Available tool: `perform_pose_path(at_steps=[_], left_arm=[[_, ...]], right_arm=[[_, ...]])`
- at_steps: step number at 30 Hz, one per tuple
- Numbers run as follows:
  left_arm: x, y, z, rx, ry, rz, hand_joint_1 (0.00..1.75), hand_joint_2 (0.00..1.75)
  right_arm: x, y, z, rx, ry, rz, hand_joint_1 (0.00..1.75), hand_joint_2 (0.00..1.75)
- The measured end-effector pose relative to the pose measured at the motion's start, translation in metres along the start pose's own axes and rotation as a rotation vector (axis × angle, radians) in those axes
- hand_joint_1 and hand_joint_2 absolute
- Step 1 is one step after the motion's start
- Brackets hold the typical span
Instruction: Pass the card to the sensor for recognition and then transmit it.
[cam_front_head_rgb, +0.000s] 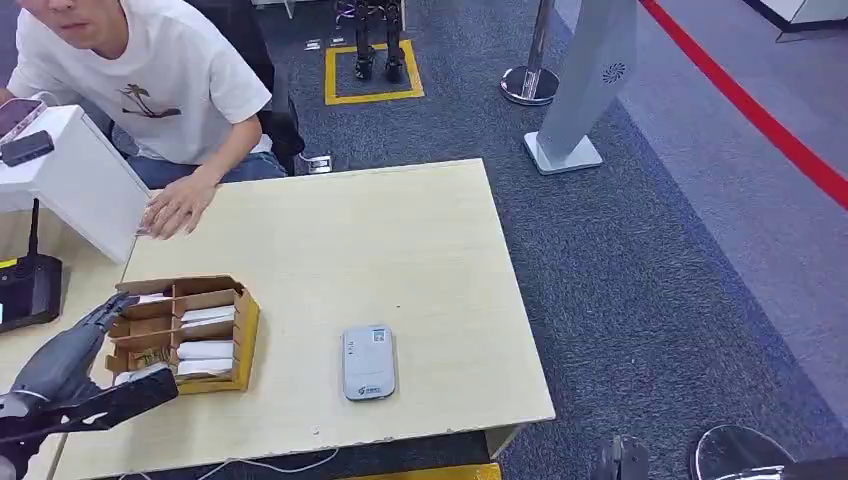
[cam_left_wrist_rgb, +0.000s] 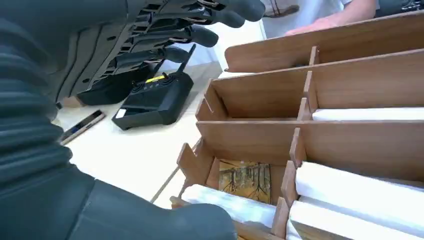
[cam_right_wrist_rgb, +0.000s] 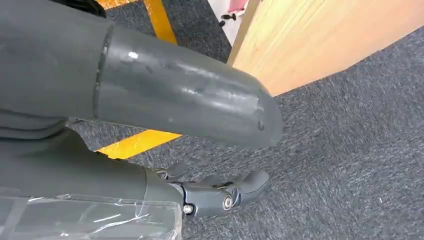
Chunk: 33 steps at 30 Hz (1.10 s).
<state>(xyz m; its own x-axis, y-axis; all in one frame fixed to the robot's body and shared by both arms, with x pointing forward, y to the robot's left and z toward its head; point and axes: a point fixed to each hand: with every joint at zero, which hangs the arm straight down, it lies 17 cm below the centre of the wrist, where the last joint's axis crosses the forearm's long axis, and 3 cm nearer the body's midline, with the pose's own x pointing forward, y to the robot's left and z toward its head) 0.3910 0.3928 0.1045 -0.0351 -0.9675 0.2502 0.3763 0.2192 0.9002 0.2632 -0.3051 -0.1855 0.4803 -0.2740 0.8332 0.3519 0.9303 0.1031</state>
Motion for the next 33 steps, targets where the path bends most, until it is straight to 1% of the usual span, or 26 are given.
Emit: perform_pose_path(at_steps=[11,19,24,28,33], left_arm=[[0.003,0.001,-0.001,0.000,-0.008,0.007,0.00,1.75],[0.014,-0.002,-0.002,-0.054,-0.047,0.058,0.00,1.75],[0.020,0.009,-0.007,-0.089,-0.069,0.092,0.00,1.75],[0.020,0.018,-0.005,-0.135,-0.079,0.147,0.00,1.75],[0.014,0.034,-0.004,-0.147,-0.074,0.126,0.00,1.75]], right_arm=[[0.000,0.000,0.000,0.000,0.000,0.000,0.00,0.00],[0.000,0.000,0.000,-0.003,0.003,0.004,0.00,0.00],[0.003,0.002,-0.003,0.002,0.000,0.008,0.00,0.00],[0.004,0.003,-0.004,0.003,0.003,0.007,0.00,0.00],[0.005,0.003,-0.006,-0.001,0.002,0.008,0.00,0.00]])
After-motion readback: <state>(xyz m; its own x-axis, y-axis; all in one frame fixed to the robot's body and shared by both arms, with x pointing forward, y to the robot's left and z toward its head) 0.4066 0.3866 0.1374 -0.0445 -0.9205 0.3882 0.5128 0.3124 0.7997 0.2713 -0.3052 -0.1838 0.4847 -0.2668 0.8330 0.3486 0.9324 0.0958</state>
